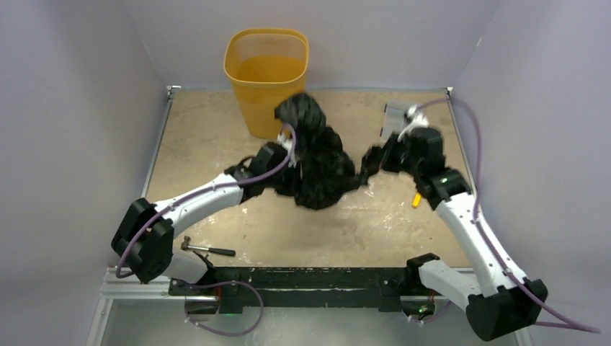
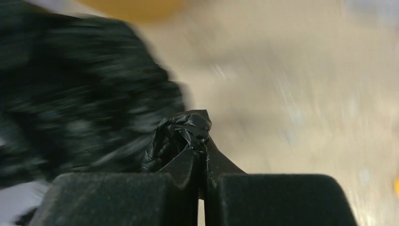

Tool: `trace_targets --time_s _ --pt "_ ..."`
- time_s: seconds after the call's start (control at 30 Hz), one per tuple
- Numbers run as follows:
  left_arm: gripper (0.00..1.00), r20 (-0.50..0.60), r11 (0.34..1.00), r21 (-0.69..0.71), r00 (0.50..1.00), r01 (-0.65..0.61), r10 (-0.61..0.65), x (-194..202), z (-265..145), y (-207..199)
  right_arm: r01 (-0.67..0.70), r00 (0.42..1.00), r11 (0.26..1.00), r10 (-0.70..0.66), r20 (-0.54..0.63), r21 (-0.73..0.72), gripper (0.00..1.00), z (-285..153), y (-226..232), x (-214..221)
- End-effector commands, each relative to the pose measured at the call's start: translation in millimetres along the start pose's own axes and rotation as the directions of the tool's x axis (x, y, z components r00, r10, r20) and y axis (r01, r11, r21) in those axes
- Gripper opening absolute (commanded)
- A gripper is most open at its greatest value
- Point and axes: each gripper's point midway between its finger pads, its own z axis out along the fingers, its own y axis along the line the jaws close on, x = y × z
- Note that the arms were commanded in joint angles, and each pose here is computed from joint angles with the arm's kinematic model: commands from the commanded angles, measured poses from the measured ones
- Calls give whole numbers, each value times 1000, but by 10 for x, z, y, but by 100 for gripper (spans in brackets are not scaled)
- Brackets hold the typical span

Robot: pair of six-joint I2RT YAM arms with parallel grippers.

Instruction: Put the trash bags into the trash bin

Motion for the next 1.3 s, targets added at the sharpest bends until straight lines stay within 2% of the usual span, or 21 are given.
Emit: trace_targets --time_s 0.0,0.07,0.17,0.23,0.27,0.33,0.4,0.47,0.53,0.57,0.63,0.7,0.77,0.87,0.97,1.03,1.1,1.13,1.2,1.23,1.27 --pt "0 608 938 118 771 -327 192 -2000 -1429 -1370 291 821 917 -92 563 -275 3 -1388 1338 -1880" --pt "0 730 908 73 643 -413 233 -2473 -2064 -1749 381 693 888 -90 716 -257 2 -1978 1583 -2295" --pt "0 900 847 49 392 -530 193 -2843 -3221 -2303 467 423 860 -13 906 -205 4 -3053 1753 -2619" --pt "0 938 842 54 317 -536 141 -2826 -3514 -2347 444 321 876 40 946 -187 4 -3328 1648 -2616" --pt "0 938 872 56 324 -487 120 -2788 -3474 -2214 403 322 896 53 945 -187 4 -3319 1526 -2551" --pt "0 889 933 45 441 -357 126 -2664 -2962 -1814 248 493 963 -31 869 -107 3 -2476 1092 -2374" --pt "0 755 975 32 644 -218 119 -2313 -2088 -1314 111 771 992 -124 625 60 1 -1284 501 -1849" --pt "0 553 992 48 830 -120 74 -1686 -1193 -869 106 946 986 -141 291 132 0 -427 103 -1034" --pt "0 336 993 119 942 -14 -27 -901 -517 -543 107 989 994 -110 102 32 0 -104 58 -410" --pt "0 289 987 158 955 20 -66 -708 -408 -516 98 993 995 -96 74 -27 0 -66 90 -237" --pt "0 279 986 156 956 50 -93 -507 -360 -428 77 990 993 -65 122 -93 2 -166 171 -212" --pt "0 343 996 90 938 18 -48 -668 -543 -393 86 975 992 -64 214 -95 4 -390 286 -494" --pt "0 433 997 50 901 -64 36 -1042 -853 -561 134 946 982 -88 312 -130 5 -669 543 -903" --pt "0 598 970 73 788 -232 144 -1815 -1547 -1200 258 866 938 -119 486 -231 4 -1246 1115 -1595" --pt "0 764 928 62 615 -369 193 -2464 -2482 -1821 408 665 878 -97 740 -252 4 -2293 1658 -2349" --pt "0 871 897 45 457 -439 180 -2716 -3177 -2134 449 455 870 -26 890 -204 5 -3125 1792 -2692" --pt "0 939 881 16 311 -472 149 -2757 -3683 -2232 456 274 878 18 962 -146 7 -3626 1713 -2735" --pt "0 955 892 -3 265 -451 137 -2739 -3777 -2154 446 230 885 28 973 -131 7 -3685 1624 -2670" --pt "0 955 920 -13 268 -391 128 -2599 -3576 -1874 371 299 922 -11 954 -105 7 -3175 1303 -2454" --pt "0 936 942 -11 329 -337 128 -2489 -3269 -1657 290 423 955 -68 904 -64 7 -2536 1006 -2273" --pt "0 888 963 -15 439 -270 137 -2317 -2799 -1383 207 570 978 -106 815 -18 6 -1995 726 -2042"
